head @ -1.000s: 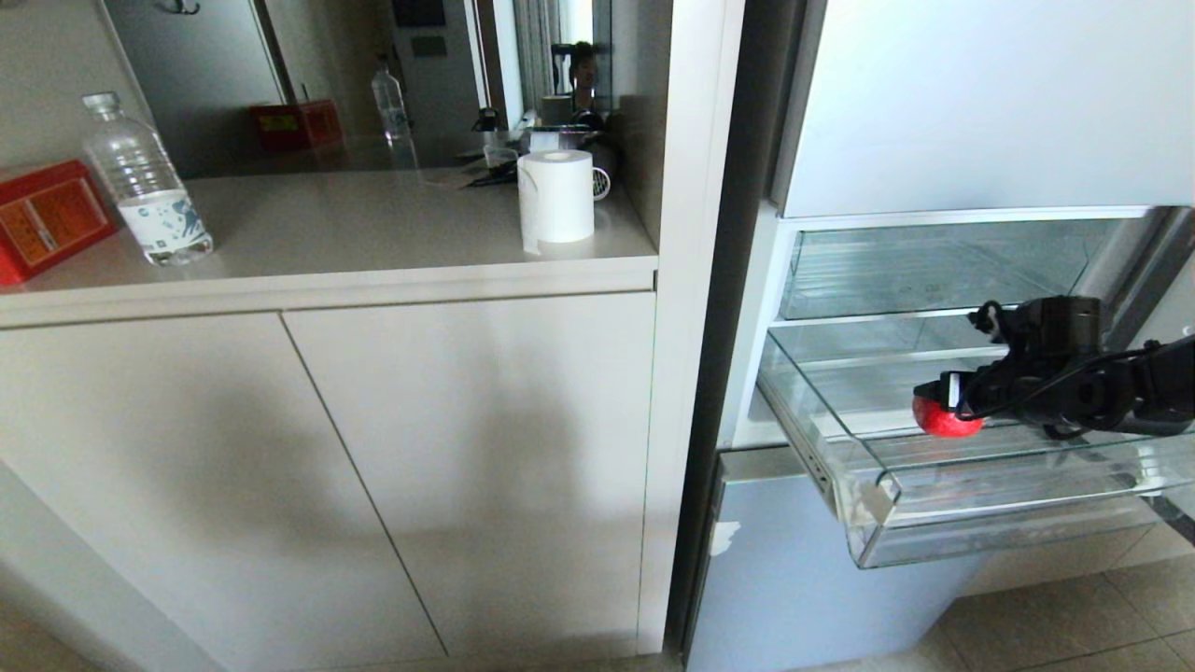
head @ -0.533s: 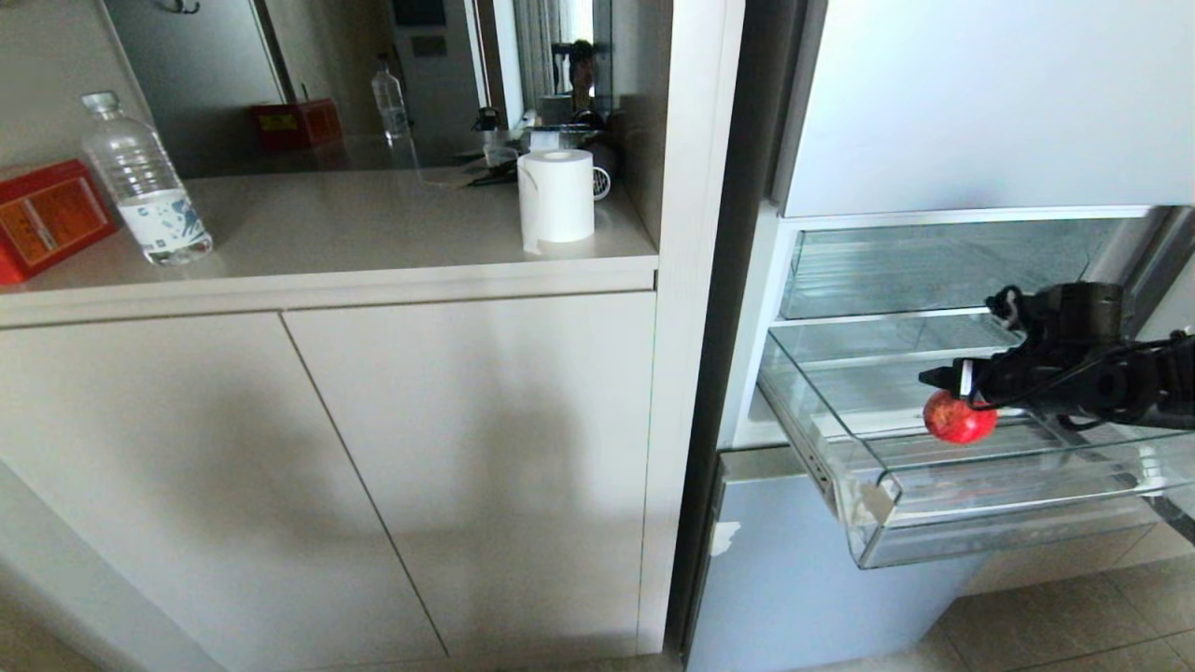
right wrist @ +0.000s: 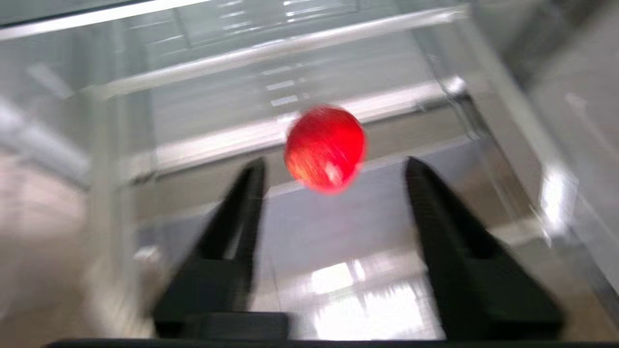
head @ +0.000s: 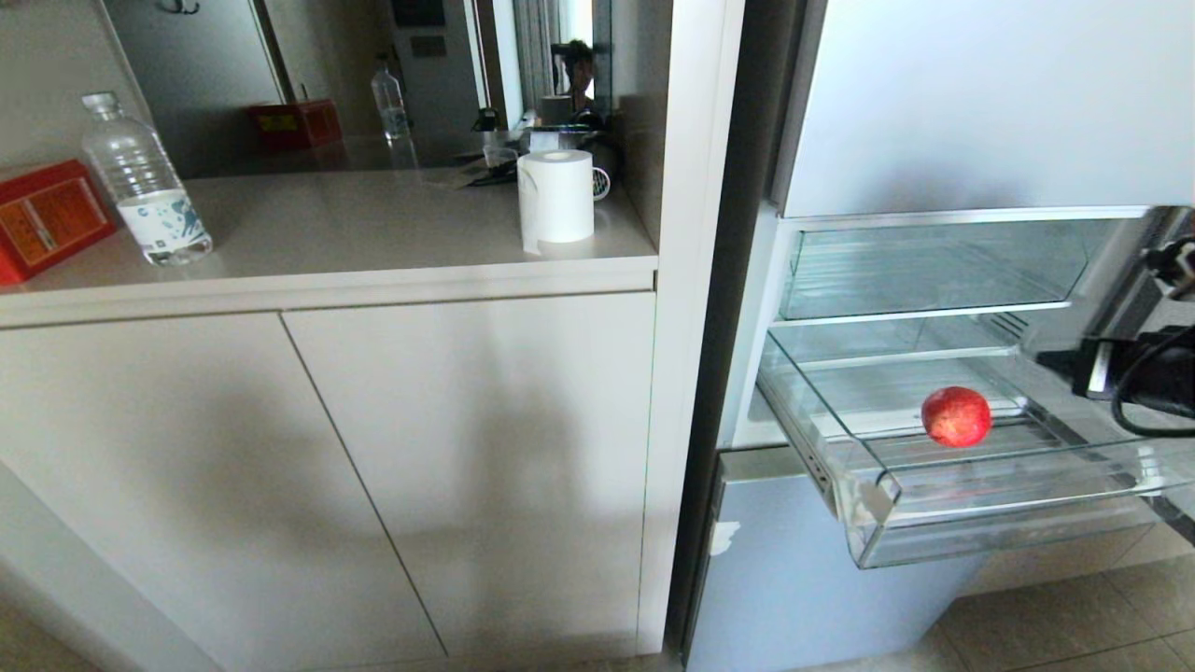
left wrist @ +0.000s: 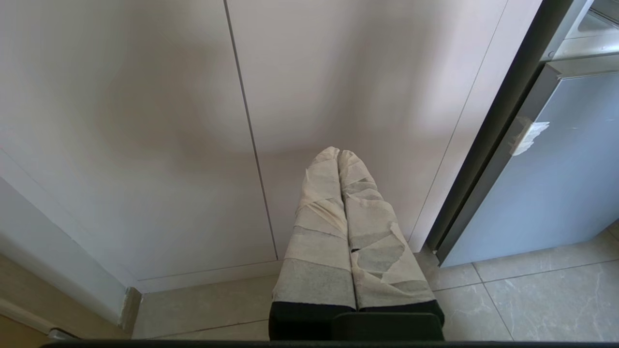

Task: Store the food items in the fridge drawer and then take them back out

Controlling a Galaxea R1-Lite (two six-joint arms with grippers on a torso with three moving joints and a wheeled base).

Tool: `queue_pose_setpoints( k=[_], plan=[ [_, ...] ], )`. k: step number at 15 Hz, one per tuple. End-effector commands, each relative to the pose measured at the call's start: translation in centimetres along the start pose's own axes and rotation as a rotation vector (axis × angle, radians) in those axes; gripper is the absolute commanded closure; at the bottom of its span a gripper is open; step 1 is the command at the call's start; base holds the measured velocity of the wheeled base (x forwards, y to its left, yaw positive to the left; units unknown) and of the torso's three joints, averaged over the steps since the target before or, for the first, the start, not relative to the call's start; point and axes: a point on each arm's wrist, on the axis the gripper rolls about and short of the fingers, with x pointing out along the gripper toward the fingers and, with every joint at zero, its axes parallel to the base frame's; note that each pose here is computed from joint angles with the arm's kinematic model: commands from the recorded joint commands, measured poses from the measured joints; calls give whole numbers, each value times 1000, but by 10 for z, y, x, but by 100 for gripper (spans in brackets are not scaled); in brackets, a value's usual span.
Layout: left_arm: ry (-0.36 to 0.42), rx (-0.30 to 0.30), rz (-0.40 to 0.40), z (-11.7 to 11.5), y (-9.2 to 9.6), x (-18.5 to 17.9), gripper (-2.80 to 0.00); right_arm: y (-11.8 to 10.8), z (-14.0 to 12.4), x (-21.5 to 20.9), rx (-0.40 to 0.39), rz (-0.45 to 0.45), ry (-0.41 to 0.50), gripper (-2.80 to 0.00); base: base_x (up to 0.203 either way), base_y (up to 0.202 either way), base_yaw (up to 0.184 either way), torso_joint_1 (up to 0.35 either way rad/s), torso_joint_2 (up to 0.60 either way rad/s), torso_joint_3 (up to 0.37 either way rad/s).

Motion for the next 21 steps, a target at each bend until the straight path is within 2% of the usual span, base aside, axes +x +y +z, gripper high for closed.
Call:
queue_pose_setpoints(
  k=[1, 7, 9, 11, 14, 16, 19, 21],
  plan=[
    [3, 0, 0, 0, 0, 0, 0, 6, -8, -84, -8, -7, -123, 0, 0, 0, 0, 0, 0, 0],
    [3, 0, 0, 0, 0, 0, 0, 16, -121, -174, -24, 9, -124, 0, 0, 0, 0, 0, 0, 0],
    [1, 0, 0, 0, 0, 0, 0, 20, -157, -192, -76, 81, -152, 0, 0, 0, 0, 0, 0, 0],
    [3, 0, 0, 0, 0, 0, 0, 22, -183, -206, -132, 156, -176, 0, 0, 0, 0, 0, 0, 0],
    [2, 0, 2, 0, 0, 0, 0, 19, -210, -221, -167, 169, -180, 0, 0, 0, 0, 0, 0, 0],
    [1, 0, 0, 0, 0, 0, 0, 18, -225, -219, -195, 145, -61, 0, 0, 0, 0, 0, 0, 0],
    [2, -1, 0, 0, 0, 0, 0, 16, -227, -224, -224, 227, -150, 0, 0, 0, 0, 0, 0, 0],
    [1, -1, 0, 0, 0, 0, 0, 15, -230, -231, -212, 216, -252, 0, 0, 0, 0, 0, 0, 0]
  ],
)
